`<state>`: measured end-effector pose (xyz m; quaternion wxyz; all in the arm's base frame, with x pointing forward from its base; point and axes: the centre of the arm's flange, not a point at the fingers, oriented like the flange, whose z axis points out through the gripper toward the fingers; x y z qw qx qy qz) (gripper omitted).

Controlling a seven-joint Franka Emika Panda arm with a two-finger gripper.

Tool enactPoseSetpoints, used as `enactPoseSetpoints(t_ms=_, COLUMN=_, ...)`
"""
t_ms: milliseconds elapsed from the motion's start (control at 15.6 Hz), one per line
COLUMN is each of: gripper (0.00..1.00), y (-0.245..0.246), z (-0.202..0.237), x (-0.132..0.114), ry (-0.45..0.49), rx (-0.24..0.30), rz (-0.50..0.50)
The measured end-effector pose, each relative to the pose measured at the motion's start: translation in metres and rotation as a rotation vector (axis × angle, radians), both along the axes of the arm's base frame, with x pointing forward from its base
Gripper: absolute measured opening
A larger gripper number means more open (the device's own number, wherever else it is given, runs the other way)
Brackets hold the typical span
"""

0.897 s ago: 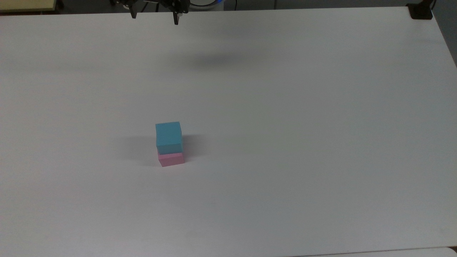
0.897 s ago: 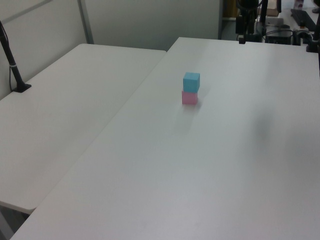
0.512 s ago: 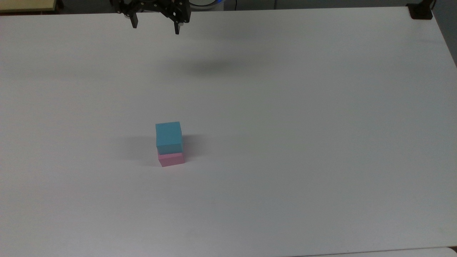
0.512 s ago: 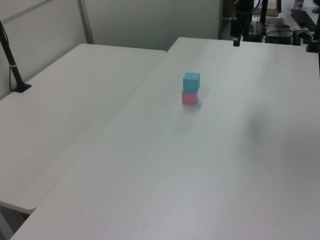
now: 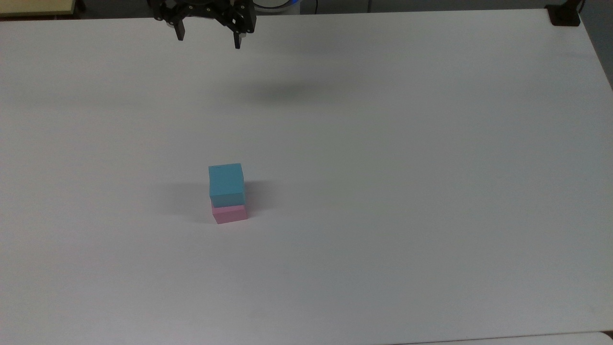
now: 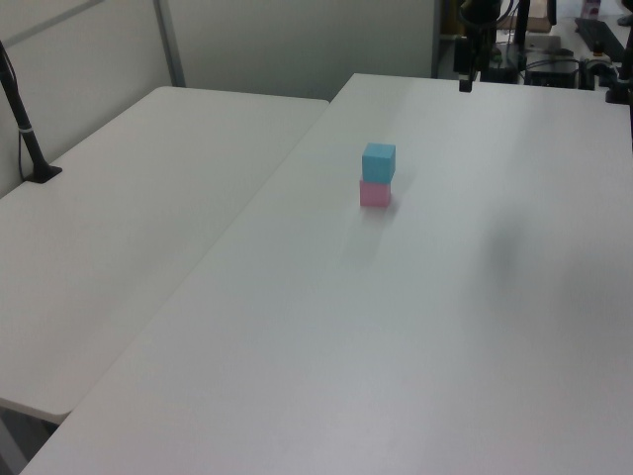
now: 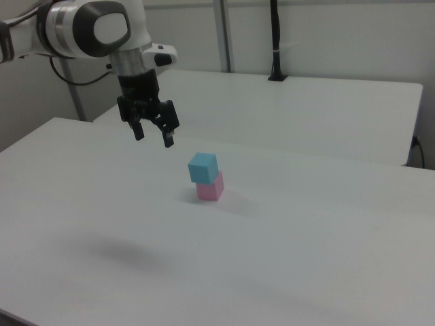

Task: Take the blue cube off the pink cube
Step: 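Move the open gripper down over the light-blue cube on the pink cube, then close the gripper around the light-blue cube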

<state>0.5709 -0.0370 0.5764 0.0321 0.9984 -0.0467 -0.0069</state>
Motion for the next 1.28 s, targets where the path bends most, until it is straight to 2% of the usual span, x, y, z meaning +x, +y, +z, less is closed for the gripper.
enactPoseSetpoints(t_ms=256, gripper=1.0, y=0.0, z=0.0, x=0.002, ry=-0.01, rx=-0.001, rz=0.0)
enactPoseSetpoints(t_ms=384, gripper=1.0, y=-0.001, z=0.001, x=0.009, ry=-0.047, rx=-0.003, rz=0.001)
enactPoseSetpoints(t_ms=833, gripper=1.0, y=0.001, z=-0.018, x=0.06, ry=-0.21, rx=0.009, rz=0.007)
enactPoseSetpoints(t_ms=1281, gripper=1.0, y=0.014, z=-0.119, x=0.113, ry=-0.229, rx=0.0, rz=0.061)
